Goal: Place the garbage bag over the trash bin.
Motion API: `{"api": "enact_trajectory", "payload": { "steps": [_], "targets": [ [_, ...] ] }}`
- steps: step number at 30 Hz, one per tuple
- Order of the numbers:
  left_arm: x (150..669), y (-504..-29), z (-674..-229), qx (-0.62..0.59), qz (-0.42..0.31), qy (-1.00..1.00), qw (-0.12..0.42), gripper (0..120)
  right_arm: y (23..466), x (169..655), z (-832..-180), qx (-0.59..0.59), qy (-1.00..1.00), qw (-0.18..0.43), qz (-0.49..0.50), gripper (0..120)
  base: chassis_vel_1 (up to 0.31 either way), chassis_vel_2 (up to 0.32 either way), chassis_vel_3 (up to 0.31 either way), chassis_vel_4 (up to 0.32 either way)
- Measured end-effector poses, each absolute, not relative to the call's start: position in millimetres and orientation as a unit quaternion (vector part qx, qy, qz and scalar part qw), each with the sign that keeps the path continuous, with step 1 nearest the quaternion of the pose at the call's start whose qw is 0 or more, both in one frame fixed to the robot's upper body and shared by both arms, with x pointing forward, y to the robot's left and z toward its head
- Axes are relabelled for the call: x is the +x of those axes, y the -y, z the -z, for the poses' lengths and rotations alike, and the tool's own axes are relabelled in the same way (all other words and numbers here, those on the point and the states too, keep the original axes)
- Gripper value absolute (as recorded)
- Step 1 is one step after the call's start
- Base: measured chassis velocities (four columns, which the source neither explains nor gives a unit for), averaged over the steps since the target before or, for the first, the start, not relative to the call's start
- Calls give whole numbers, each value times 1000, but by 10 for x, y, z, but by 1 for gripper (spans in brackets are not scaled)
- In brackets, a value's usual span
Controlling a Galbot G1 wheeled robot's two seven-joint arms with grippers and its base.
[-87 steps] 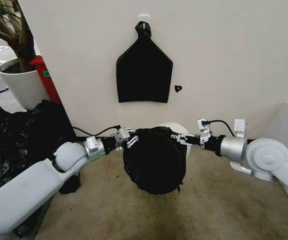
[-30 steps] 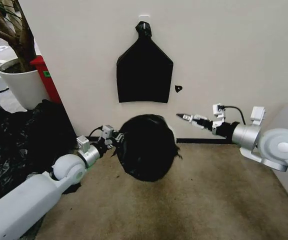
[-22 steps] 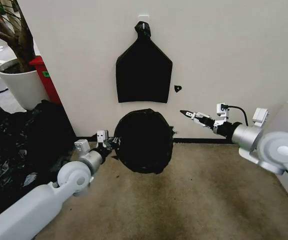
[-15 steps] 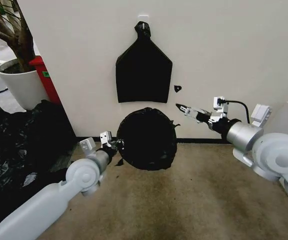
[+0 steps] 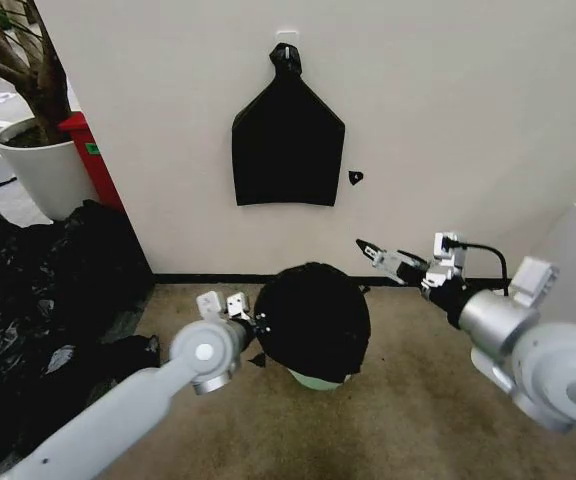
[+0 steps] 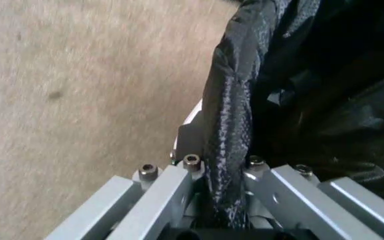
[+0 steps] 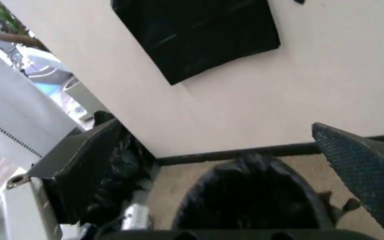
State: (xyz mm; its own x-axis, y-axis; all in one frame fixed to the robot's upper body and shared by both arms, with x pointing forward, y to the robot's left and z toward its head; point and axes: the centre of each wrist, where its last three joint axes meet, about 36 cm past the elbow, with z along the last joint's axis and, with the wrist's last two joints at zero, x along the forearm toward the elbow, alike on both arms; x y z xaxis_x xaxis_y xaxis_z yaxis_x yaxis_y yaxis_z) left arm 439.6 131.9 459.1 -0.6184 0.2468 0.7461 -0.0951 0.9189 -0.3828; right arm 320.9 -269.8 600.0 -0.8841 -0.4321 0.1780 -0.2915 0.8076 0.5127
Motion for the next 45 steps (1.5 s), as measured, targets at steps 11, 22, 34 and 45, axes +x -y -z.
{"api": "enact_trajectory", "payload": {
  "steps": [11, 22, 34, 45],
  "targets": [
    [4415, -1041, -4381, -22, -147, 876, 458, 1, 2648, 3064, -5978, 190, 938, 138, 253, 100, 0, 0, 0, 0],
    [4321, -1256, -4035, -32, -146, 887, 437, 1, 2601, 2991, -5959, 185, 938, 148, 251, 100, 0, 0, 0, 0],
    [4233, -1325, -4149, -43, -157, 896, 414, 24, 2586, 2986, -5940, 188, 937, 157, 248, 100, 0, 0, 0, 0],
    [4127, -1491, -4431, -56, -154, 909, 382, 64, 2551, 3004, -5951, 199, 935, 157, 246, 100, 0, 0, 0, 0]
  ]
}}
